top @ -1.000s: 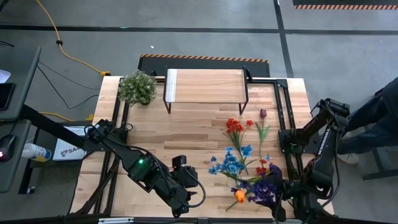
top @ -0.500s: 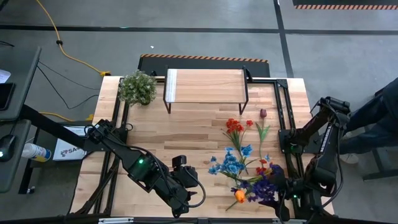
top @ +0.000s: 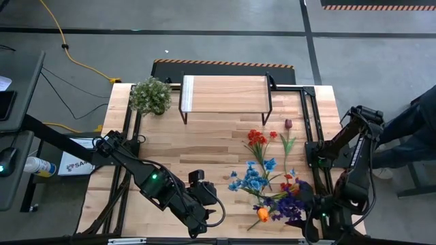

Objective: Pick and place flowers into a vace then onto a shelf
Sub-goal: Put the violet flowers into the right transparent vase

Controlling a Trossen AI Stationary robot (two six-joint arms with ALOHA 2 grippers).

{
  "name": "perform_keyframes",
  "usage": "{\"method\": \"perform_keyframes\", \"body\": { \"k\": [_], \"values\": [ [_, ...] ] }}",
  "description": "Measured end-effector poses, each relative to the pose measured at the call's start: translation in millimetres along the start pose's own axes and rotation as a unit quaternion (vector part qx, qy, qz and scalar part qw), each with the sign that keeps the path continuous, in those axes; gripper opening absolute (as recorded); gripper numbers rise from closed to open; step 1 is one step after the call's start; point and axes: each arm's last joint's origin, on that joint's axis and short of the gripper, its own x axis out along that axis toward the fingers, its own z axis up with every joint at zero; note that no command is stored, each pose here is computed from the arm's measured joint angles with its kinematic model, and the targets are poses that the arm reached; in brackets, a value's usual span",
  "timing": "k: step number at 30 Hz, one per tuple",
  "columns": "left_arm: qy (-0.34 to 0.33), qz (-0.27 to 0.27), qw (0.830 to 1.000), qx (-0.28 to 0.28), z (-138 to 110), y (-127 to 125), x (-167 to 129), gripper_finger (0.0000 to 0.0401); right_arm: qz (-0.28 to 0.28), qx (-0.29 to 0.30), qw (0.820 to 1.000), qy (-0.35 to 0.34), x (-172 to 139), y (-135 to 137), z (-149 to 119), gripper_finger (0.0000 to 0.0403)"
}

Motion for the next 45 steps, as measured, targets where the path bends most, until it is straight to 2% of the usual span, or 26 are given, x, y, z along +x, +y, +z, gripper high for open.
{"method": "perform_keyframes", "body": {
  "k": [20, 38, 45],
  "values": [
    [0.0, 0.0, 1.0, 0.0, 0.0, 0.0, 0.0, 0.0246, 0.003, 0.022, 0.999, 0.038, -9.4, -1.2, -11.5, 0.0294],
    [0.001, -0.001, 1.0, 0.0, 0.0, 0.0, 0.0, 0.0246, 0.075, 0.037, 0.996, 0.044, -47.5, -5.0, -5.0, 0.0294],
    [0.001, -0.002, 1.0, 0.0, -0.1, -0.1, 0.0, 0.0246, 0.13, 0.048, 0.99, 0.039, -69.4, -6.8, 2.0, 0.0294]
  ]
}}
